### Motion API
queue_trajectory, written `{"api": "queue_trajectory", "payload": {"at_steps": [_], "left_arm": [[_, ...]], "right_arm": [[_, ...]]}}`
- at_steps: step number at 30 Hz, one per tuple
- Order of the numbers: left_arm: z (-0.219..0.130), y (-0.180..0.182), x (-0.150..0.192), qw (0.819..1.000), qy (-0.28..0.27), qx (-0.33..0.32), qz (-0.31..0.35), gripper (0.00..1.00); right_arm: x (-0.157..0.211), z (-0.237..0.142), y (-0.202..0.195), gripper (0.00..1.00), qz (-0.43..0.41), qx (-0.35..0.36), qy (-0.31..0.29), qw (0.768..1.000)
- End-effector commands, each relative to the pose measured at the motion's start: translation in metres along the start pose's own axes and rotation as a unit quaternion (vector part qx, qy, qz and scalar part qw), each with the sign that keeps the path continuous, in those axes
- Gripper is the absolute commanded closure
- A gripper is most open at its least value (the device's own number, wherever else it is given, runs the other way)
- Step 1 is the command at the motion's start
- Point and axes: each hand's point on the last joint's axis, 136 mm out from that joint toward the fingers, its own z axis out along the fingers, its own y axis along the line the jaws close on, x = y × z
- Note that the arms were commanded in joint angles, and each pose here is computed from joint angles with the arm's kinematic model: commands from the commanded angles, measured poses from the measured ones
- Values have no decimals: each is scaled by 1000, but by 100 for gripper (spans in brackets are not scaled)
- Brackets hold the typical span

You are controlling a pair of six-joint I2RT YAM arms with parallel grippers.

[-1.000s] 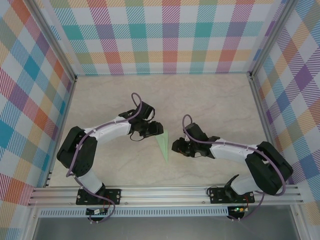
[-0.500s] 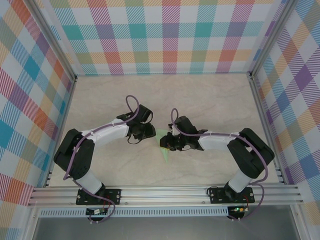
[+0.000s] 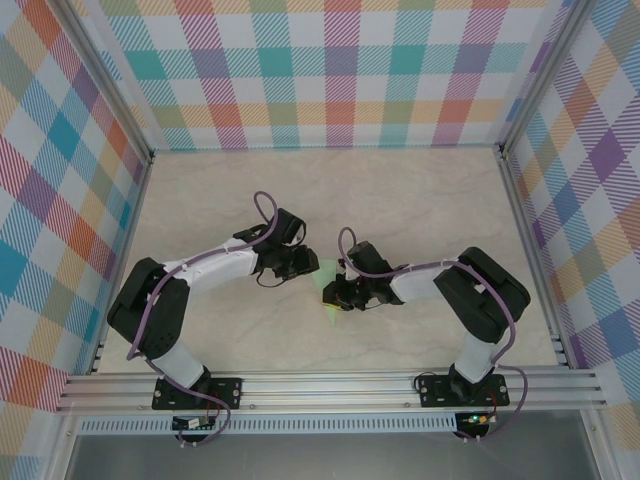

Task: Fold a paper plane with a square sheet of paper (pick it up from the middle)
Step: Fold the wing for the fifth time at the center of the table.

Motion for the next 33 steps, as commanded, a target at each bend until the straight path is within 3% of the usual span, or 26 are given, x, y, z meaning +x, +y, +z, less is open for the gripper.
{"api": "queue_trajectory", "payload": {"at_steps": [1, 5, 11, 22, 28, 33], "left_arm": [[12, -11, 7, 999, 29, 37, -4, 67], [25, -21, 6, 997, 42, 62, -5, 68], [48, -4, 10, 998, 53, 39, -11, 69], [67, 28, 23, 997, 68, -15, -21, 70], [68, 27, 23, 997, 70, -12, -20, 70], [65, 22, 21, 997, 68, -4, -20, 70]], "right_arm": [[15, 0, -25, 85, 23, 37, 15, 999], [15, 0, -25, 85, 23, 40, 16, 999], [12, 0, -23, 83, 28, 40, 12, 999], [1, -10, 30, 80, -21, -8, 18, 1000], [8, -6, 3, 79, 1, 38, 25, 999], [26, -4, -18, 80, 18, 36, 43, 998]]}}
